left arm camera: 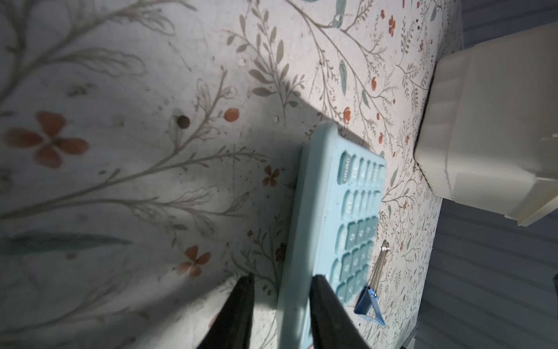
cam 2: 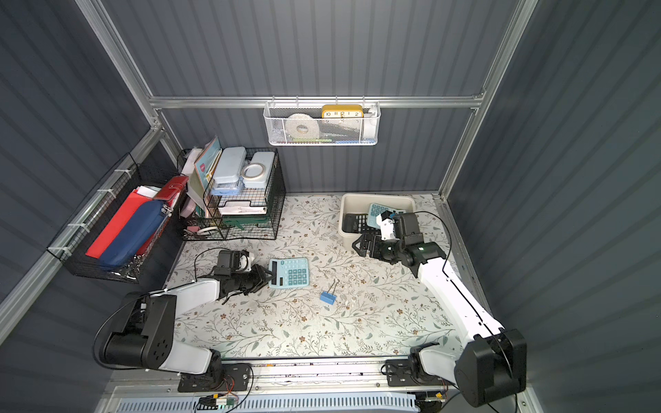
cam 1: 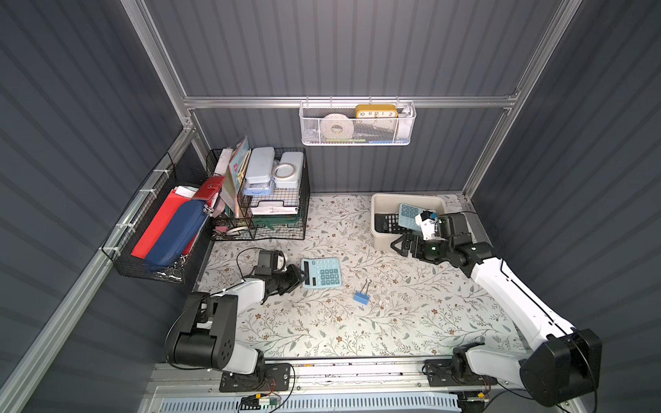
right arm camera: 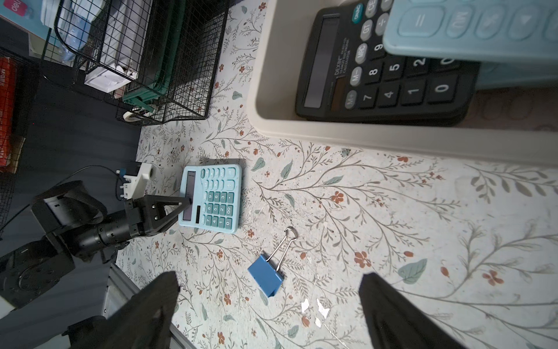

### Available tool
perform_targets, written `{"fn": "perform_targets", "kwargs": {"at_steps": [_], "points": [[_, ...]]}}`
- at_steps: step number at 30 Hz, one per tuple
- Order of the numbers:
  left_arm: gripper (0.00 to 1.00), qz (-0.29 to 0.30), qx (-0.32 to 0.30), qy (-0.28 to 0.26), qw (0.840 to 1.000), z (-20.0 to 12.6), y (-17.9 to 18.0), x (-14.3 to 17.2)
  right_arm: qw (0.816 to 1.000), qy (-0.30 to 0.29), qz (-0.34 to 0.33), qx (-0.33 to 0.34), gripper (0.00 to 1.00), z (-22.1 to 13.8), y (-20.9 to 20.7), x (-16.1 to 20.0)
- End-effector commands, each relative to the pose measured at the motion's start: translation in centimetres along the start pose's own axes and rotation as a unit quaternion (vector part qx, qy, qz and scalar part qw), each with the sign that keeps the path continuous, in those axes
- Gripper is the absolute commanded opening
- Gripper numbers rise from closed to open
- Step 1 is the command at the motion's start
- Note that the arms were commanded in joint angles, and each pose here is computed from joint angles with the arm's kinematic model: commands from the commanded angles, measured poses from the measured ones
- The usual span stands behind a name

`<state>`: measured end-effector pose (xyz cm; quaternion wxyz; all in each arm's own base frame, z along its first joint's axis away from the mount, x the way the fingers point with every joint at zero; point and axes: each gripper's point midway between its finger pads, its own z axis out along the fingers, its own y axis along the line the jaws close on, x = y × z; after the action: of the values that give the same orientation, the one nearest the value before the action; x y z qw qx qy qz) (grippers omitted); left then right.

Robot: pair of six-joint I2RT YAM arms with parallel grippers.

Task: Put the calculator in the storage box
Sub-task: Pick up the calculator at the center of the board.

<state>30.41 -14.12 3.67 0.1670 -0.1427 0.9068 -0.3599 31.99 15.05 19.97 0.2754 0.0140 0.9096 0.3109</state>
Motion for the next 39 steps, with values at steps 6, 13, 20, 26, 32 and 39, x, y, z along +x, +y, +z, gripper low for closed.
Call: {"fn": "perform_targets", "kwargs": {"at_steps": [6, 13, 20, 26, 32, 39], "points": [[0.12, 0.022, 0.030, 0.017, 0.999, 0.1, -0.5, 0.9, 1.000, 0.013, 0.007, -0.014, 0.98, 1.5, 0.3, 0.9], [0.00, 0.045, 0.051, 0.015, 0.998, -1.0, -2.6, 0.3, 1.000, 0.016, 0.006, -0.013, 0.99, 2.0, 0.7, 1.1], [0.00, 0.068, 0.084, 0.000, 0.994, -2.6, -5.6, -1.0, 1.000, 0.005, 0.017, 0.007, 0.99, 1.9, 0.2, 0.9], [0.00, 0.086, 0.107, -0.014, 0.990, -4.3, -9.0, -2.3, 0.991, -0.047, 0.045, 0.120, 0.99, 0.1, -3.5, 0.0], [0.00, 0.115, 0.123, -0.026, 0.985, -5.3, -13.1, -3.3, 0.977, -0.105, 0.059, 0.178, 0.99, -2.9, -5.5, 0.1], [0.00, 0.149, 0.141, -0.032, 0.978, -4.9, -18.8, -4.1, 0.956, -0.149, 0.066, 0.243, 0.99, -5.5, -8.7, 1.8]]}}
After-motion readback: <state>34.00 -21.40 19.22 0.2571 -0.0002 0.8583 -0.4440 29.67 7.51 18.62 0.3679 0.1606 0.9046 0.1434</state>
